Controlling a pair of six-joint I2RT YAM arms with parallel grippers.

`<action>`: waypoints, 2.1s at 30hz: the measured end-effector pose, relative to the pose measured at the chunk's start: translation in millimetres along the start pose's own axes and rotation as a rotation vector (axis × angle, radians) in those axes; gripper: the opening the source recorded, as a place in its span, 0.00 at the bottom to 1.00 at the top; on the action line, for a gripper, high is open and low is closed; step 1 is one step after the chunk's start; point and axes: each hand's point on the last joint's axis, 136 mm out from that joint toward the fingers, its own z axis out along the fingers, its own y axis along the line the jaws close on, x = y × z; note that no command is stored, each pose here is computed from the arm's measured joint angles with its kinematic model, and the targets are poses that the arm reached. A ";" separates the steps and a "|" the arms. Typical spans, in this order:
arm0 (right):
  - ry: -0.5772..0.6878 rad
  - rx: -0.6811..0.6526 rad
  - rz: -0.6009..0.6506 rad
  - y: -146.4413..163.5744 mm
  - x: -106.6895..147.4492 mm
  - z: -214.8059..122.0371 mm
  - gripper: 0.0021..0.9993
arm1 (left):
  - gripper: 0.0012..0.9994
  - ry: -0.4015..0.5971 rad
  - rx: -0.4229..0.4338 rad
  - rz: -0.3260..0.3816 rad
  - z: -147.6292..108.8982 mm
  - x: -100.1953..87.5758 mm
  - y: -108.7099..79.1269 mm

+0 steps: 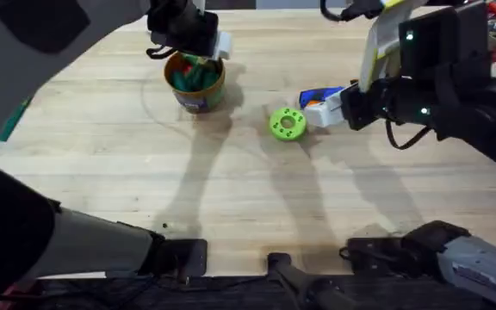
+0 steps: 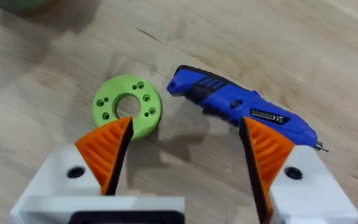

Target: Pick up the gripper from the table and insert it into the empty holder that is missing its gripper. Then pick up a screw, insert it into the mounting hole, and use the screwdriver to tighten it. Finally, clean up the table by picking up the vegetable and placing it into the bucket.

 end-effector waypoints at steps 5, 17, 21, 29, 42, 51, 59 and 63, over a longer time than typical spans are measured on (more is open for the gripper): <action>0.018 -0.002 0.000 0.4 4.4 -0.1 0.99 | 0.92 0.032 0.000 0.006 -3.7 8.1 0.9; 0.088 -0.007 0.019 1.9 22.4 -3.9 0.99 | 0.92 -0.247 0.015 -0.017 -139.7 -8.2 24.0; 0.007 -0.001 0.047 0.6 6.4 -22.2 0.99 | 0.92 -0.311 0.017 -0.021 -173.0 -2.0 30.3; -0.229 0.011 0.071 -2.8 -33.5 -77.1 0.99 | 0.92 -0.275 0.015 -0.010 -171.1 7.1 30.4; -0.252 0.011 0.082 -2.9 -35.4 -83.5 0.99 | 0.92 -0.271 0.015 -0.010 -169.9 7.3 30.2; -0.252 0.011 0.082 -2.9 -35.4 -83.5 0.99 | 0.92 -0.271 0.015 -0.010 -169.9 7.3 30.2; -0.252 0.011 0.082 -2.9 -35.4 -83.5 0.99 | 0.92 -0.271 0.015 -0.010 -169.9 7.3 30.2; -0.252 0.011 0.082 -2.9 -35.4 -83.5 0.99 | 0.92 -0.271 0.015 -0.010 -169.9 7.3 30.2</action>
